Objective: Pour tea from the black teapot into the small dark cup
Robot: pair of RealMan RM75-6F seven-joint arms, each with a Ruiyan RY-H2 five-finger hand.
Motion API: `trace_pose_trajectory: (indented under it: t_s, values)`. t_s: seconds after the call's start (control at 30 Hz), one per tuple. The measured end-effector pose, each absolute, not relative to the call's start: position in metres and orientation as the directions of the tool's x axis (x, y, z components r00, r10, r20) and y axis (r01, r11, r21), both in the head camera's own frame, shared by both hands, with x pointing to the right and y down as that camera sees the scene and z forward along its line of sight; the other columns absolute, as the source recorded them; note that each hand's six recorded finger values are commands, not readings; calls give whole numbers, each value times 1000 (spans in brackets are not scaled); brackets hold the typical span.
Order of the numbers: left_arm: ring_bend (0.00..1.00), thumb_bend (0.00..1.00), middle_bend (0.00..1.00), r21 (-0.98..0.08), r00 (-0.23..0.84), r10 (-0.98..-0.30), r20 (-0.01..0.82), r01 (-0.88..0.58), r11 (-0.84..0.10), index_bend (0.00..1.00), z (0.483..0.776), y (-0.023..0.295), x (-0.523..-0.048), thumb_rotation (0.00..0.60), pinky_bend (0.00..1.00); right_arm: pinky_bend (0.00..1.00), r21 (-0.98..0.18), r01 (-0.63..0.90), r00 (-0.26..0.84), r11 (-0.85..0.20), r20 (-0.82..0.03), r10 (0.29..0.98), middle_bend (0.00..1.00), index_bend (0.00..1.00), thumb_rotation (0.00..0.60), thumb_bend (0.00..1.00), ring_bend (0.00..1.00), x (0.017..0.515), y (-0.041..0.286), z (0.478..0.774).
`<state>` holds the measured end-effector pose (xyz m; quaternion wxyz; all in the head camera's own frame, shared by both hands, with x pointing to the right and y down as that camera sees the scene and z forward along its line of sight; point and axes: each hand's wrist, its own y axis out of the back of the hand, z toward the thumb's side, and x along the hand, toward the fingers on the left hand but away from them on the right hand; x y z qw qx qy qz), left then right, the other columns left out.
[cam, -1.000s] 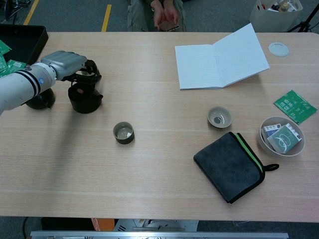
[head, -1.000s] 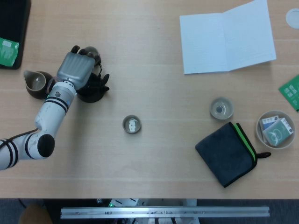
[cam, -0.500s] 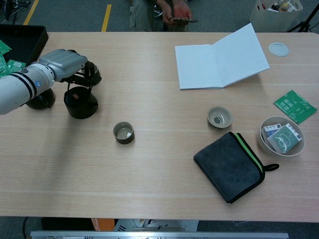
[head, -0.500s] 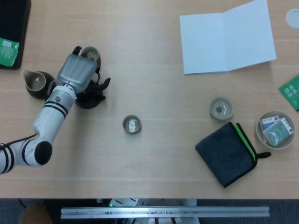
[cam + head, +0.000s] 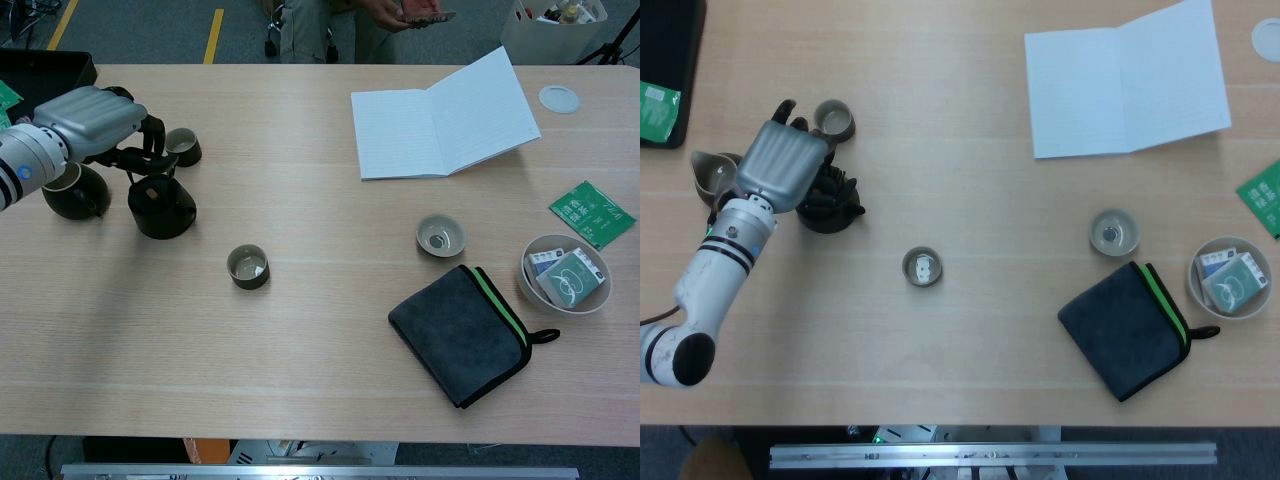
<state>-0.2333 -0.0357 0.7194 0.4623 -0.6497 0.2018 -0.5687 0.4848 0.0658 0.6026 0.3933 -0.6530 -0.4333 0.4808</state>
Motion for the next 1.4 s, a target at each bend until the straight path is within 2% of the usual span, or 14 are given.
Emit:
trace_pose_trajectory:
  t_s: [0.4, 0.57, 0.8, 1.07, 1.4]
  values:
    - [264, 321, 407, -805, 221, -779, 586, 267, -530, 396, 710, -4, -261, 134, 99, 184, -930, 191, 169, -315, -285, 944, 374, 316, 600, 8, 247, 483, 66, 602]
    - [264, 321, 394, -827, 223, -798, 560, 213, -520, 338, 707, 0, -265, 153, 99, 184, -930, 192, 168, -314, -284, 944, 374, 316, 600, 9, 247, 484, 66, 602]
    - [261, 321, 380, -858, 236, -825, 514, 145, -493, 344, 703, 13, -274, 187, 99, 184, -929, 190, 170, -318, -288, 943, 374, 316, 600, 9, 247, 483, 66, 603]
    - [261, 321, 380, -846, 267, -803, 533, 144, -514, 353, 708, 37, -274, 197, 99, 184, -928, 190, 174, -321, -290, 941, 375, 316, 600, 8, 247, 482, 67, 604]
    - [261, 321, 380, -837, 297, -783, 546, 163, -522, 355, 719, 51, -263, 197, 99, 183, -929, 189, 166, -318, -289, 943, 374, 316, 600, 9, 247, 485, 69, 602]
